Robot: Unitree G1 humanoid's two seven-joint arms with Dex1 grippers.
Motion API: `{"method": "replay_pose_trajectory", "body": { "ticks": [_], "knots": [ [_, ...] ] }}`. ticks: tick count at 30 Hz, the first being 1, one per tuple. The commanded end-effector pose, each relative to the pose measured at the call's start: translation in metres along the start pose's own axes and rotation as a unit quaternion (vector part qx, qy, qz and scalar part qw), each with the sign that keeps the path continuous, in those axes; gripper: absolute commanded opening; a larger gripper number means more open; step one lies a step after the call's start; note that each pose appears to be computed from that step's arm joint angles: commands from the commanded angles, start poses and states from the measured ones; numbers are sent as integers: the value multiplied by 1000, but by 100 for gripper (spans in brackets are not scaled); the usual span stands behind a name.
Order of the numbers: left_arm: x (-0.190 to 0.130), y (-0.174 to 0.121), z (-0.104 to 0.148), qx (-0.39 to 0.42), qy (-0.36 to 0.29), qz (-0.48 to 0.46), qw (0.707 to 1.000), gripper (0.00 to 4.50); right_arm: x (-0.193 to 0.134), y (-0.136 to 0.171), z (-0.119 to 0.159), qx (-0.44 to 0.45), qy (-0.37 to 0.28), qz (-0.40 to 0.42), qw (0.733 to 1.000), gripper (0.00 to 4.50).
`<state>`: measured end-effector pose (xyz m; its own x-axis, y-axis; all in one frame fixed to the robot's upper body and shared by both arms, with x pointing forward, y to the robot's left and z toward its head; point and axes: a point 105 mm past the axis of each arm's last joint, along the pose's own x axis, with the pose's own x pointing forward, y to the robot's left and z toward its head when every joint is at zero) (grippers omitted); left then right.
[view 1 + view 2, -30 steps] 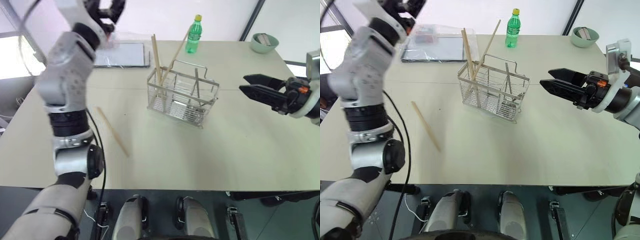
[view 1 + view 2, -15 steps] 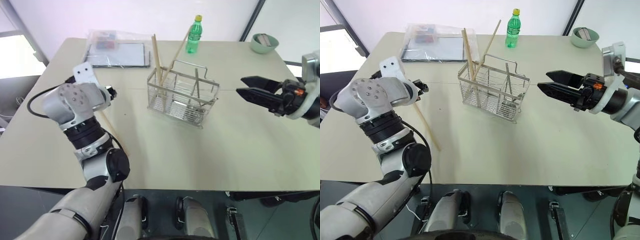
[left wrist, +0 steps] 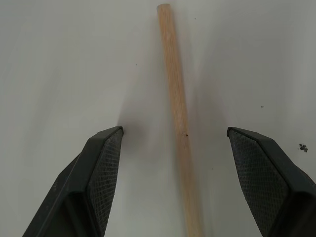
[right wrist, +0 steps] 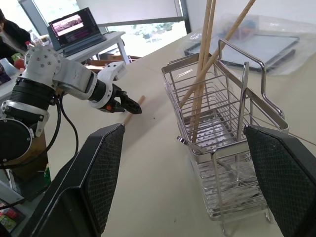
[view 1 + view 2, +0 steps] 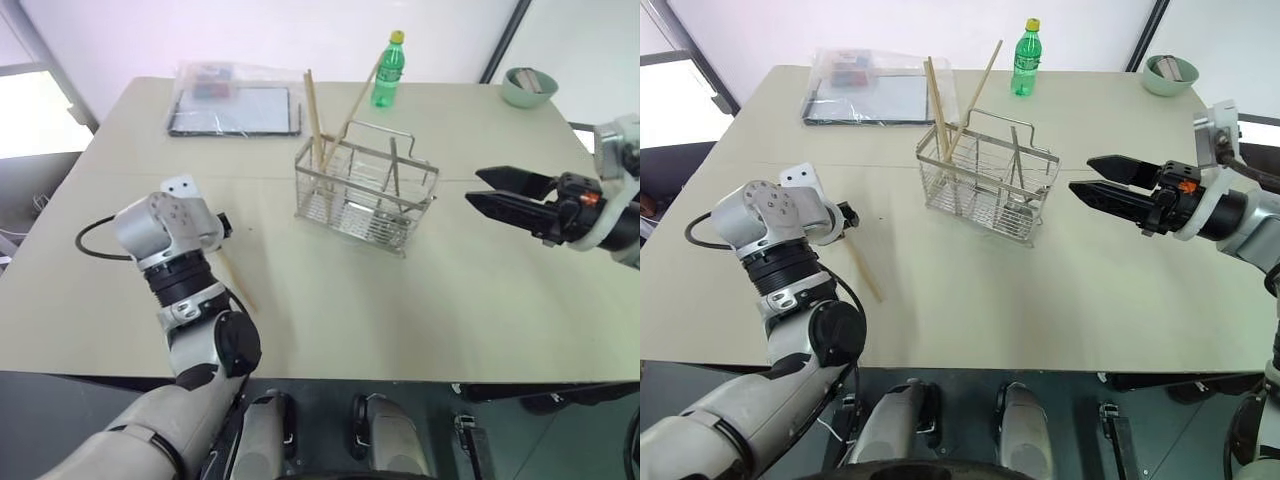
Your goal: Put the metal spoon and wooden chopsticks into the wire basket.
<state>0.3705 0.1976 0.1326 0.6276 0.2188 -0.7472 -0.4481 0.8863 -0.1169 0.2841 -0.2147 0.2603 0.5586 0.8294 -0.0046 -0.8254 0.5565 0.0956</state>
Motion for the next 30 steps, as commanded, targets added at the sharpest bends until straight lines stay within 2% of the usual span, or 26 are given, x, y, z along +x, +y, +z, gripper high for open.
{"method": "replay_pose_trajectory", "body": {
  "ticks": [1, 2, 7, 8, 13, 16, 19, 21, 24, 27, 30],
  "knots": [
    [2, 1, 1, -3, 6, 1, 1000, 303, -4, 6, 12, -26, -18, 3, 1000, 397],
    [1, 0, 3, -5, 2, -2, 1000, 283, -5, 7, 11, -27, -15, 4, 1000, 397],
    [-1, -1, 7, -10, -4, -3, 1000, 29, -7, 8, 9, -27, -12, 6, 1000, 397],
    [0, 0, 8, -11, -6, -2, 1000, 5, -7, 8, 9, -27, -11, 6, 1000, 397],
    [-2, 7, 27, -19, -43, 5, 999, 5, -8, 6, 10, -31, -9, 5, 999, 397],
    [-13, 10, 73, -18, -149, -5, 989, 5, -9, 5, 11, -35, -8, 6, 999, 397],
    [-38, 2, 128, -49, -272, -63, 959, 5, -9, 7, 12, -42, 0, 13, 999, 397],
    [-70, -22, 165, -71, -359, -168, 916, 5, -11, 10, 15, -49, 2, 20, 999, 397],
    [-122, -53, 198, -90, -448, -317, 831, 5, -11, 11, 19, -57, 5, 24, 998, 397],
    [-170, -80, 212, -93, -486, -438, 750, 5, -11, 11, 22, -60, 4, 23, 998, 397],
    [-192, -103, 210, -71, -495, -497, 709, 5, -10, 10, 23, -61, 4, 22, 998, 397]
  ]
}}
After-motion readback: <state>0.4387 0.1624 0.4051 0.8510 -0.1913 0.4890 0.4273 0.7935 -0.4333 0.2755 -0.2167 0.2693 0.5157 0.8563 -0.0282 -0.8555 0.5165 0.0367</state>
